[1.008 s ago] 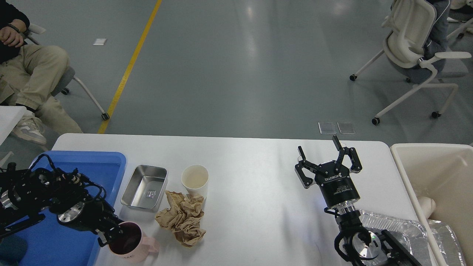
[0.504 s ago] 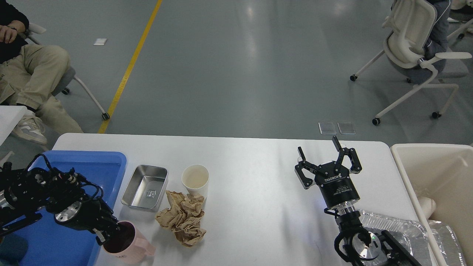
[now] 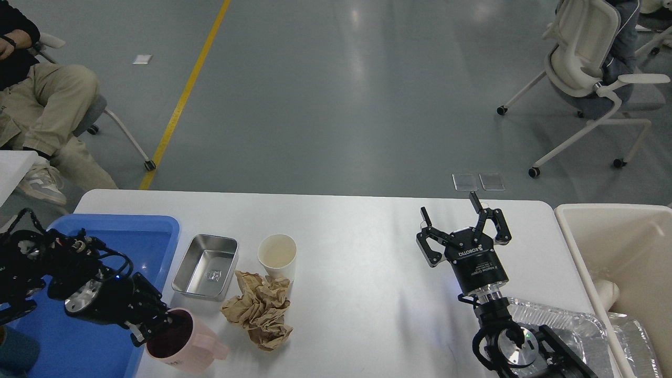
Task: Tidy desktop
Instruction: 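Lift the pink mug and carry it over the blue bin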
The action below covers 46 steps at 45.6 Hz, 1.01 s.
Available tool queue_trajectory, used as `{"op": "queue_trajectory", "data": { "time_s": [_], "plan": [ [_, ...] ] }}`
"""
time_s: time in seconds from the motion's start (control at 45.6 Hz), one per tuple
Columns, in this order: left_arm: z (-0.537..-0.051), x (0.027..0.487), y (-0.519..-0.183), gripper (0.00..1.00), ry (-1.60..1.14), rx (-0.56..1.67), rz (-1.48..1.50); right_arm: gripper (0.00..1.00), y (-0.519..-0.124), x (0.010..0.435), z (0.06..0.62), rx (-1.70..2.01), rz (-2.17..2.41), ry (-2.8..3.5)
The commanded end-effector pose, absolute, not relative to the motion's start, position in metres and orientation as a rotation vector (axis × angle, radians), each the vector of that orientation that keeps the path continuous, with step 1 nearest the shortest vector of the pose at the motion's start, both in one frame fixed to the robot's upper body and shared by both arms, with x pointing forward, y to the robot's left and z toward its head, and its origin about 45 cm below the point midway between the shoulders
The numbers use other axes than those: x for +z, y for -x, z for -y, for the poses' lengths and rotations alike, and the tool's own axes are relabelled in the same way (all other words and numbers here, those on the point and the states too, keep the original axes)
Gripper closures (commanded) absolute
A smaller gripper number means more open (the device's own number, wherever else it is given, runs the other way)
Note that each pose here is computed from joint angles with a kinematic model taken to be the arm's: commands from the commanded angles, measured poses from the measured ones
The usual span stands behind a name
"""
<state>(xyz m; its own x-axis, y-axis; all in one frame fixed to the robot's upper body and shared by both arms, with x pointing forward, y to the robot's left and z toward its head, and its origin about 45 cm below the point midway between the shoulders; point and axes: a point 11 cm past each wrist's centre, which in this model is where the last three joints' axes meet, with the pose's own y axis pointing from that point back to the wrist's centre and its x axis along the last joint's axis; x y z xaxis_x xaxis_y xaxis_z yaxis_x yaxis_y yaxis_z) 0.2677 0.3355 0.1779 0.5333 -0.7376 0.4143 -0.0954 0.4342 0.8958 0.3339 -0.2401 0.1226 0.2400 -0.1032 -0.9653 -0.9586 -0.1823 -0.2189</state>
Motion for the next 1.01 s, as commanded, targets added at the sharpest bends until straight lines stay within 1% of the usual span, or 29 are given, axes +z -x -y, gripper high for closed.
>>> {"op": "queue_trajectory", "data": {
  "time_s": [0.0, 0.153, 0.285, 0.329, 0.395, 0.548, 0.679, 0.855, 0.986],
  "plan": [
    [-0.355, 0.213, -0.276, 0.99, -1.110, -0.443, 0.986, 0.00, -0.334, 0.122, 0.239, 1.094, -1.035, 1.525],
    [-0.373, 0.261, -0.295, 0.99, -1.150, -0.323, 1.035, 0.00, -0.333, 0.122, 0.233, 1.102, -1.024, 1.515],
    [-0.373, 0.302, -0.311, 0.99, -1.130, -0.190, 1.076, 0.00, -0.335, 0.123, 0.226, 1.108, -1.007, 1.509],
    [-0.378, 0.309, -0.311, 0.99, -1.134, -0.163, 1.076, 0.00, -0.335, 0.124, 0.223, 1.111, -1.001, 1.507],
    [-0.386, 0.310, -0.304, 0.99, -1.149, -0.151, 1.058, 0.00, -0.336, 0.126, 0.220, 1.112, -0.992, 1.507],
    [-0.415, 0.296, -0.279, 0.98, -1.206, -0.142, 0.973, 0.00, -0.337, 0.127, 0.221, 1.107, -0.992, 1.509],
    [-0.453, 0.305, -0.262, 0.98, -1.290, -0.085, 0.947, 0.00, -0.338, 0.128, 0.225, 1.099, -0.998, 1.516],
    [-0.509, 0.291, -0.242, 0.98, -1.444, -0.183, 1.016, 0.00, -0.339, 0.129, 0.225, 1.097, -0.995, 1.516],
    [-0.541, 0.271, -0.224, 0.98, -1.497, -0.226, 0.996, 0.00, -0.337, 0.127, 0.225, 1.100, -0.997, 1.516]
  ]
}}
